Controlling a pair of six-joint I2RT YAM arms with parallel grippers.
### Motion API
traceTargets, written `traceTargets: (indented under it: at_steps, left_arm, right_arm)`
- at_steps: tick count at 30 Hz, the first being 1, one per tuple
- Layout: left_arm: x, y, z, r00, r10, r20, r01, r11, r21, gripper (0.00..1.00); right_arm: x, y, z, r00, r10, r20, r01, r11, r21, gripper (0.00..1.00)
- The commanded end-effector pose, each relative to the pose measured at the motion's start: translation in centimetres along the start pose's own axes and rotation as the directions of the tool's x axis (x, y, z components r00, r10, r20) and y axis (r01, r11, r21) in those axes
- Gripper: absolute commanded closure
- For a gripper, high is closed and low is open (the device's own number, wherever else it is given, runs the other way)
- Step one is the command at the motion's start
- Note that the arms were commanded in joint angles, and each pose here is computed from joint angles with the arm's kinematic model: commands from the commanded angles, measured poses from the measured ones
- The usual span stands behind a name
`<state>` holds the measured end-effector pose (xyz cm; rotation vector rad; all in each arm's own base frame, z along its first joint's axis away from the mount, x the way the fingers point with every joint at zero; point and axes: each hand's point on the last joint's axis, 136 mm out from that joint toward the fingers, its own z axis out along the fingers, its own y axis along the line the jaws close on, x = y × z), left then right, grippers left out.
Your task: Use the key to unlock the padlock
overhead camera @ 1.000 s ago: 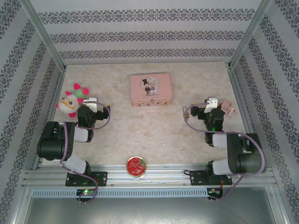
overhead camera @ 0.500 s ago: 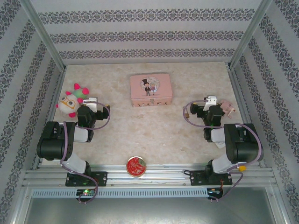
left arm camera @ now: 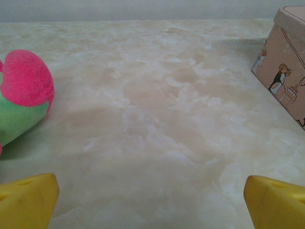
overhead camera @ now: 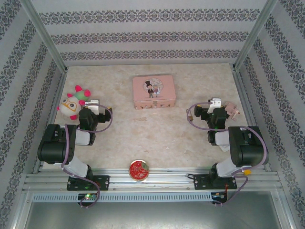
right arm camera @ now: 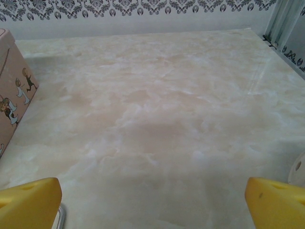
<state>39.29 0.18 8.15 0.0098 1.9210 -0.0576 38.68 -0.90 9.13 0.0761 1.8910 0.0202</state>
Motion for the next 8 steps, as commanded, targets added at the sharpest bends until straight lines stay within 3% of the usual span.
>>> traceTargets:
  at_steps: [1, 8]
  left_arm:
    - [-0.98, 0.35, 0.27, 1.000, -0.009, 0.027, 0.009, 1.000, -0.004, 0.01]
    - [-1.01, 0.71, 0.22, 0.999, -0.017, 0.030, 0.018, 1.000, -0.025, 0.01]
  right_arm:
    - [-0.96, 0.27, 0.08, 1.000, 0.003, 0.027, -0.003, 1.000, 0.002, 0.02]
    - [-0.93, 0.29, 0.07, 1.000, 0.001, 0.025, -0.001, 1.000, 0.003, 0.02]
